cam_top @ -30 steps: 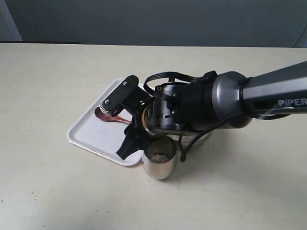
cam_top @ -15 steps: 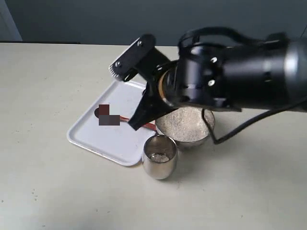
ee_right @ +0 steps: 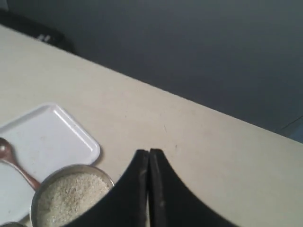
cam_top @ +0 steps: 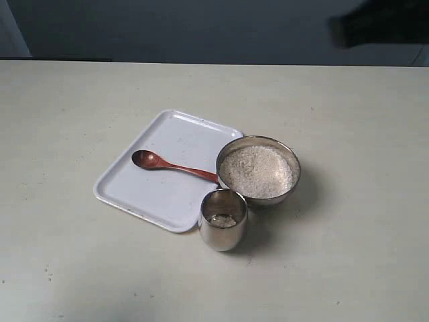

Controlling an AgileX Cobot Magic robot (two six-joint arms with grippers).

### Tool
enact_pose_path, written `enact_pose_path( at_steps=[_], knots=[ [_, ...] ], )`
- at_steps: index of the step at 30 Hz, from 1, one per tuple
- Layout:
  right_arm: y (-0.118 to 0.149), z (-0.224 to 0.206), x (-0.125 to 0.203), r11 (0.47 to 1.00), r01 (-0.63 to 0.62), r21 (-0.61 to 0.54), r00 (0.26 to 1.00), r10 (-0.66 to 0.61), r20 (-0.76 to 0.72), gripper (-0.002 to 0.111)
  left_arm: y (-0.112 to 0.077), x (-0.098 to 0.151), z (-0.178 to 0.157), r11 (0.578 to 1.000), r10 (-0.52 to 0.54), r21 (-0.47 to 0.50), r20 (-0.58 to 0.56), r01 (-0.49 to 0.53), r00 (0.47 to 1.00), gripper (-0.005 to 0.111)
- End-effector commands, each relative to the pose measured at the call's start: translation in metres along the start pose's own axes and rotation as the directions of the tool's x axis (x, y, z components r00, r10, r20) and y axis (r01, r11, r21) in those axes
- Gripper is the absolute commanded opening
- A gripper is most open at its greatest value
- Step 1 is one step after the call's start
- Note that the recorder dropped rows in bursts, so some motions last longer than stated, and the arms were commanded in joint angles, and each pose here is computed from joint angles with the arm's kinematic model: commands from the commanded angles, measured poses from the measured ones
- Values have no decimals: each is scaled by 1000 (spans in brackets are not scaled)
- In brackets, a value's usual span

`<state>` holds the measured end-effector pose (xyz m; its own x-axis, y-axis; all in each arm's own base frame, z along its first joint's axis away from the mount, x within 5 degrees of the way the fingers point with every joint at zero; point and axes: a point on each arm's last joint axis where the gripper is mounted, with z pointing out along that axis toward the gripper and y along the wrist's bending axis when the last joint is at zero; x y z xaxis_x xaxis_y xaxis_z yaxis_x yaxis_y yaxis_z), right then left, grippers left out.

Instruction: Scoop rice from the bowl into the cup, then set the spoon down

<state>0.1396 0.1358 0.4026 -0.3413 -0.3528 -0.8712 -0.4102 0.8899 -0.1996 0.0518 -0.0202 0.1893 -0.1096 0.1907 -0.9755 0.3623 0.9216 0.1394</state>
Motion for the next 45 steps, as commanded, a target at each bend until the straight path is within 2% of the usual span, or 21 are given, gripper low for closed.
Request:
enact_pose_path(
  at_steps=[1,9,14,16,18,20,23,26,28,31,40,45],
  knots=[
    [-38,-49,1,993,-118,-20,985,119,122,-1,0,-2,-1,1000,-11,1,22,11,1000,1],
    [-80,-104,14,972,-226,-71,928,236,288,-1,0,-2,-1,1000,-11,1,22,11,1000,1],
    [-96,-122,22,965,-252,-71,899,261,350,-1,0,-2,-1,1000,-11,1,22,11,1000,1],
    [-99,-121,26,963,-270,-22,905,261,337,-1,0,-2,-1,1000,-11,1,22,11,1000,1],
    [-96,-111,34,949,-308,67,899,267,347,-1,0,-2,-1,1000,-11,1,22,11,1000,1],
    [-93,-96,47,936,-323,140,872,237,428,-1,0,-2,-1,1000,-11,1,22,11,1000,1],
    [-86,-82,81,921,-352,166,815,214,538,-1,0,-2,-1,1000,-11,1,22,11,1000,1],
    [-76,-71,144,847,-480,226,748,261,611,-1,0,-2,-1,1000,-11,1,22,11,1000,1],
    [-67,-67,173,821,-526,224,720,289,631,-1,0,-2,-1,1000,-11,1,22,11,1000,1],
    [-59,-62,199,814,-541,210,701,299,648,-1,0,-2,-1,1000,-11,1,22,11,1000,1],
    [-51,-24,245,797,-571,196,735,391,554,-1,0,-2,-1,1000,-11,1,22,11,1000,1],
    [-50,-20,254,716,-680,157,679,534,504,-1,0,-2,-1,1000,-11,1,22,11,1000,1]
  ],
)
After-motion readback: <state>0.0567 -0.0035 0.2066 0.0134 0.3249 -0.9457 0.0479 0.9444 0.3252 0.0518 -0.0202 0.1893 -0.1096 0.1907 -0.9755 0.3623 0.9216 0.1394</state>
